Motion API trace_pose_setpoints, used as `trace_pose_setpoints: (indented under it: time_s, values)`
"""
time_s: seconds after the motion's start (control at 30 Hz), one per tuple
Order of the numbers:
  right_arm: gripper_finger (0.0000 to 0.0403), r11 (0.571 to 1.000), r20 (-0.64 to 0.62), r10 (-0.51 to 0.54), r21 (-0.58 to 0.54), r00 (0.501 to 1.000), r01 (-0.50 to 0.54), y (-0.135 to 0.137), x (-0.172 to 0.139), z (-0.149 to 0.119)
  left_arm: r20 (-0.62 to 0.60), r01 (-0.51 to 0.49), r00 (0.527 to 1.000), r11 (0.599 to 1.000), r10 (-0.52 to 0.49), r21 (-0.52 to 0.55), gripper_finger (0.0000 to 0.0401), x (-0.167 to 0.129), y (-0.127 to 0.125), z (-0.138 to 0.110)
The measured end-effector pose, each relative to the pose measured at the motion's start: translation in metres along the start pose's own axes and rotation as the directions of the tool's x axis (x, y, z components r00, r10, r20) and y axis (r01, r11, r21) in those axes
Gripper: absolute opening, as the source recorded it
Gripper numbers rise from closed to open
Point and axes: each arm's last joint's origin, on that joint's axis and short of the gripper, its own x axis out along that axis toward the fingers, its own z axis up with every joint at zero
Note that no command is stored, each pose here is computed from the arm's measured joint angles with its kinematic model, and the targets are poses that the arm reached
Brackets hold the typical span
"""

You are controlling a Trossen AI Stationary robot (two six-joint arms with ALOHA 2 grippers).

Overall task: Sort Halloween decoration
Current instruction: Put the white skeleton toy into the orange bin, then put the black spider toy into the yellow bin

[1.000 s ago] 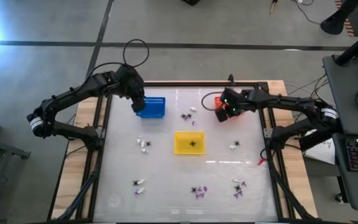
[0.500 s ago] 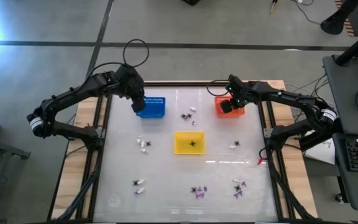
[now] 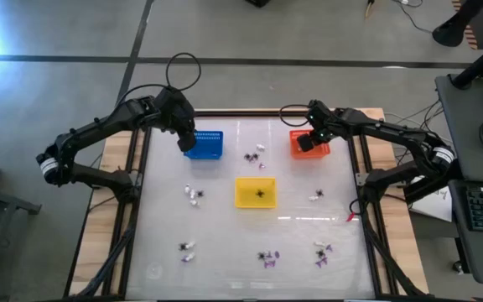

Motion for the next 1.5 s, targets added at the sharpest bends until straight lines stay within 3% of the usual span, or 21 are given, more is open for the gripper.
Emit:
trace_pose_setpoints:
  time_s: [0.37,0.73,0.9,1.07,1.23,1.37,1.5]
  values:
    - [0.0098,1.000,0.026,-0.020,0.001,0.999,0.020,0.000,0.000,0.002,-0.001,0.000,1.000,1.000,0.000,0.000,0.0094,0.000,0.000,0.000]
    - [0.0105,1.000,0.039,-0.014,0.011,0.999,0.014,0.000,-0.001,0.004,-0.006,0.001,1.000,1.000,-0.001,0.001,0.0095,0.000,0.000,-0.001]
    - [0.0105,1.000,0.041,-0.013,0.011,0.999,0.013,0.001,-0.001,0.004,-0.019,0.014,1.000,1.000,-0.014,0.000,0.0113,0.000,-0.001,-0.002]
    - [0.0105,1.000,0.036,0.002,0.011,0.999,-0.003,0.001,-0.001,0.004,-0.033,0.092,0.995,0.995,-0.093,-0.025,0.0132,0.000,-0.004,-0.004]
    - [0.0105,0.994,-0.006,0.106,0.009,0.994,-0.106,0.004,-0.002,0.003,-0.031,0.195,0.980,0.980,-0.196,-0.024,0.0131,0.000,-0.012,-0.004]
    - [0.0105,0.984,-0.036,0.178,0.015,0.983,-0.178,0.009,-0.002,0.001,-0.036,0.314,0.949,0.949,-0.314,-0.014,0.0125,0.001,-0.027,-0.005]
    - [0.0105,0.982,-0.042,0.188,-0.002,0.981,-0.188,0.014,-0.003,-0.002,-0.091,0.372,0.926,0.927,-0.367,0.046,0.0117,0.001,-0.048,-0.009]
